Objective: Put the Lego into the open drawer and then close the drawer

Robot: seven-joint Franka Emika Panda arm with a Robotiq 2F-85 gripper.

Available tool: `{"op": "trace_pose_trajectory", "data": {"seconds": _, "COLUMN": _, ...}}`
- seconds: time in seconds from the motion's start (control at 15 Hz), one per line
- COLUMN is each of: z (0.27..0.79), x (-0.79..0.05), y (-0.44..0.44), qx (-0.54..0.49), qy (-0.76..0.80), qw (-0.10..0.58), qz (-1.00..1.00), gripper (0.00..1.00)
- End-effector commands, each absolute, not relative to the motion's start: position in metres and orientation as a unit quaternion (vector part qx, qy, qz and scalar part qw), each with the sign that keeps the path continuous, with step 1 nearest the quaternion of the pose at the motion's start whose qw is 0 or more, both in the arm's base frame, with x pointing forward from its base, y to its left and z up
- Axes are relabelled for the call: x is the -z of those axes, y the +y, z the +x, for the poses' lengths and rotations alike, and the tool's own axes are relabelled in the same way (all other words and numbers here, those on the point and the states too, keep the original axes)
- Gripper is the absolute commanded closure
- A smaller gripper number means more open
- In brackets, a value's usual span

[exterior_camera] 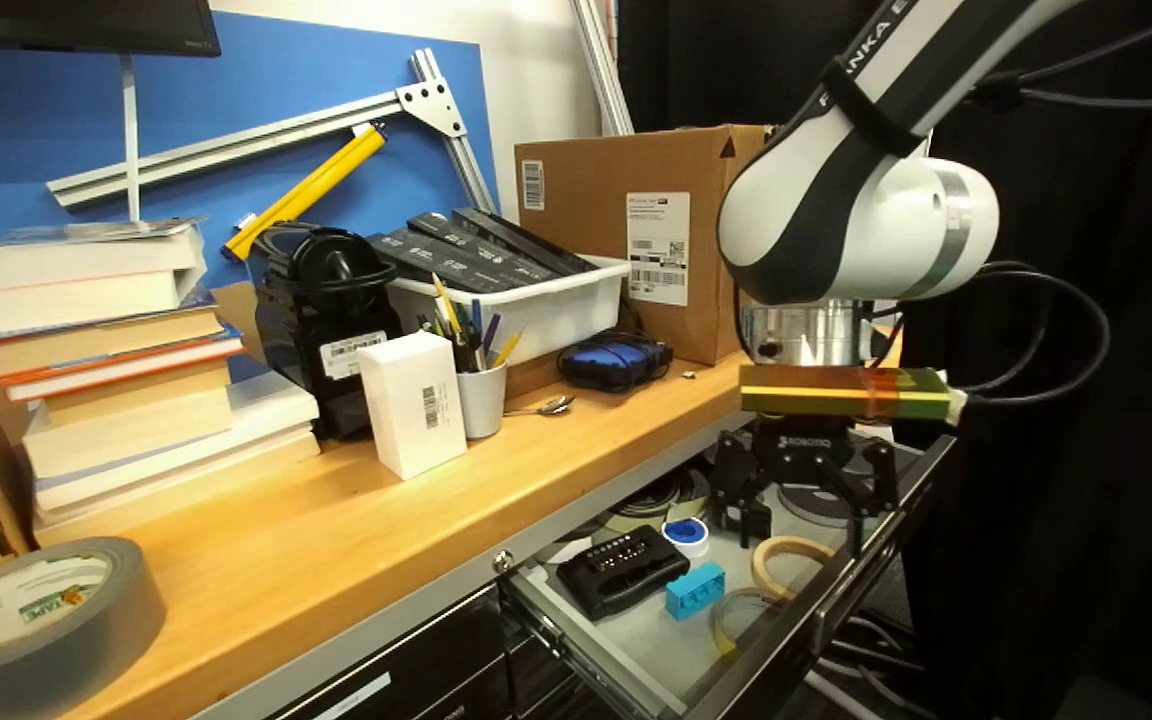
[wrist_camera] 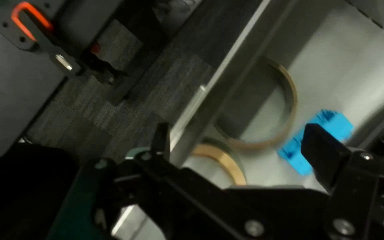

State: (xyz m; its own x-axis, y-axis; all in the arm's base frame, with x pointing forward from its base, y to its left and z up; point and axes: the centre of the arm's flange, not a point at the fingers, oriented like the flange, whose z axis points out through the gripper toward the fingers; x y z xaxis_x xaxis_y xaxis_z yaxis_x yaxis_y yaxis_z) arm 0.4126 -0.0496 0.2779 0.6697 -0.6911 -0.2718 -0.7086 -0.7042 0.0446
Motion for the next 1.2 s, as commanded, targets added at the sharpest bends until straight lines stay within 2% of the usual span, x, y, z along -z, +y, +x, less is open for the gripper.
{"op": "trace_pose_trajectory", "data": {"seconds": 0.0, "z": 0.369, "x": -0.268, "y": -0.068, "qx": -0.218, "qy": 0.316, "qw": 0.042, "qz": -0.922, "gripper": 0.0}}
{"op": "trace_pose_trajectory", "data": {"seconds": 0.27, "z": 0.356, "x": -0.231, "y": -0.071, "qx": -0.317, "qy": 0.245, "qw": 0.039, "qz": -0.916, "gripper": 0.0}}
{"op": "trace_pose_trajectory", "data": {"seconds": 0.47, "z": 0.352, "x": -0.2, "y": -0.068, "qx": -0.353, "qy": 0.248, "qw": 0.004, "qz": -0.902, "gripper": 0.0}}
{"op": "trace_pose_trajectory", "data": {"seconds": 0.8, "z": 0.374, "x": -0.176, "y": -0.069, "qx": -0.266, "qy": 0.354, "qw": -0.025, "qz": -0.896, "gripper": 0.0}}
{"op": "trace_pose_trajectory", "data": {"seconds": 1.13, "z": 0.424, "x": -0.191, "y": -0.056, "qx": -0.158, "qy": 0.433, "qw": -0.046, "qz": -0.886, "gripper": 0.0}}
